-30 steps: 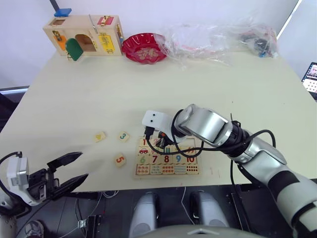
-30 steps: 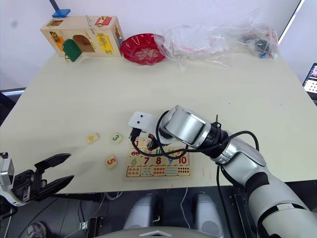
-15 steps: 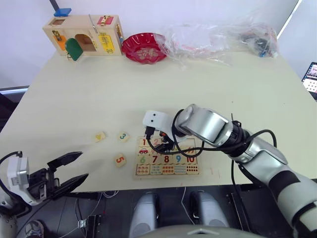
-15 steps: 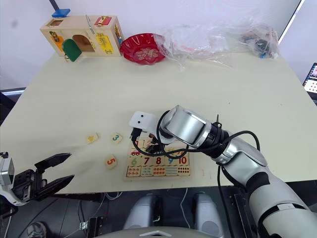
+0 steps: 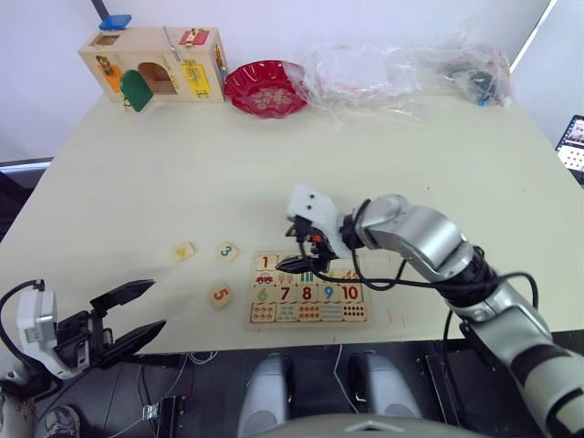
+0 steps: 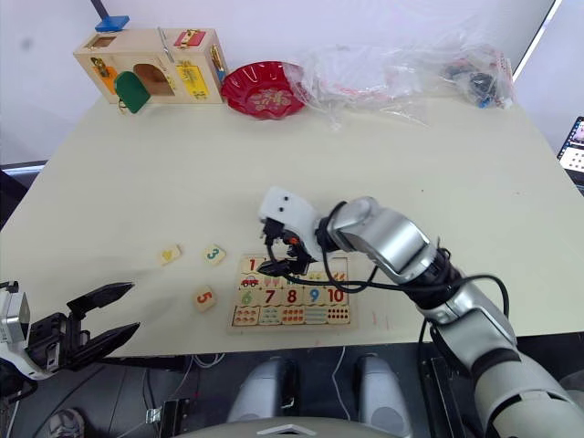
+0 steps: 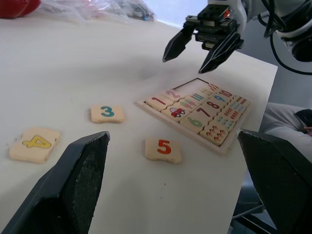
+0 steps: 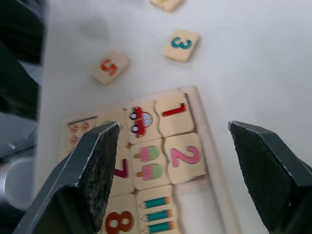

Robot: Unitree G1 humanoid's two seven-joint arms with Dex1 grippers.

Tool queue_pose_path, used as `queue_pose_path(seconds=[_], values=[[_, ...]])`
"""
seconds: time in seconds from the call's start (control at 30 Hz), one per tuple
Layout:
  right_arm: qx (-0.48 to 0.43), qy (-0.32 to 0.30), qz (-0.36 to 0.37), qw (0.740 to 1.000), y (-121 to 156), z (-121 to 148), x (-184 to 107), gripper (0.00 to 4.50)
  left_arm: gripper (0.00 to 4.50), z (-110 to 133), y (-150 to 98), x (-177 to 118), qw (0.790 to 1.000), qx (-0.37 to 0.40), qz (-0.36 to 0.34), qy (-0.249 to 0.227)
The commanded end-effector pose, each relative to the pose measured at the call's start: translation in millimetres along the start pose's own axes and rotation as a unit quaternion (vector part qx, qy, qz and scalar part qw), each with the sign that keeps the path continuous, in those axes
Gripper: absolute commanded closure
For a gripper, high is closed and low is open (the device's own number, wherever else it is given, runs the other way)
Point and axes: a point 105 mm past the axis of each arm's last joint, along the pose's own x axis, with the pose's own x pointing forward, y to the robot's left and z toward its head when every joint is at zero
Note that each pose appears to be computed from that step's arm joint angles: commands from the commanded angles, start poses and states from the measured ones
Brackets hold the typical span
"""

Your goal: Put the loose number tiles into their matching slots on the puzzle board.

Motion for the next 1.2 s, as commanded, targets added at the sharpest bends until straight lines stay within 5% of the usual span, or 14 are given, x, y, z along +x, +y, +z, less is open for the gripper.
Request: queue_pose_path(seconds=[0.03,0.1,0.27,1.2], values=[[-0.034,-0.037,-0.001,0.999,-3.4,11.1,-0.9,1.71,0.00,7.5,-1.1,-0.2,1.000,0.016,-0.007,-0.006],[-0.021,-0.042,0.002,0.999,-6.4,6.1,2.6,2.24,0.00,7.6,-0.7,0.8,1.000,0.016,-0.008,-0.006],[-0.017,-0.047,0.012,0.999,-8.2,3.5,8.6,4.46,0.00,7.7,-0.6,2.1,1.000,0.017,-0.010,-0.006],[-0.024,0.001,0.008,1.000,-22.8,-15.0,23.2,4.46,0.00,5.7,-4.3,2.8,1.000,0.016,-0.004,-0.007]])
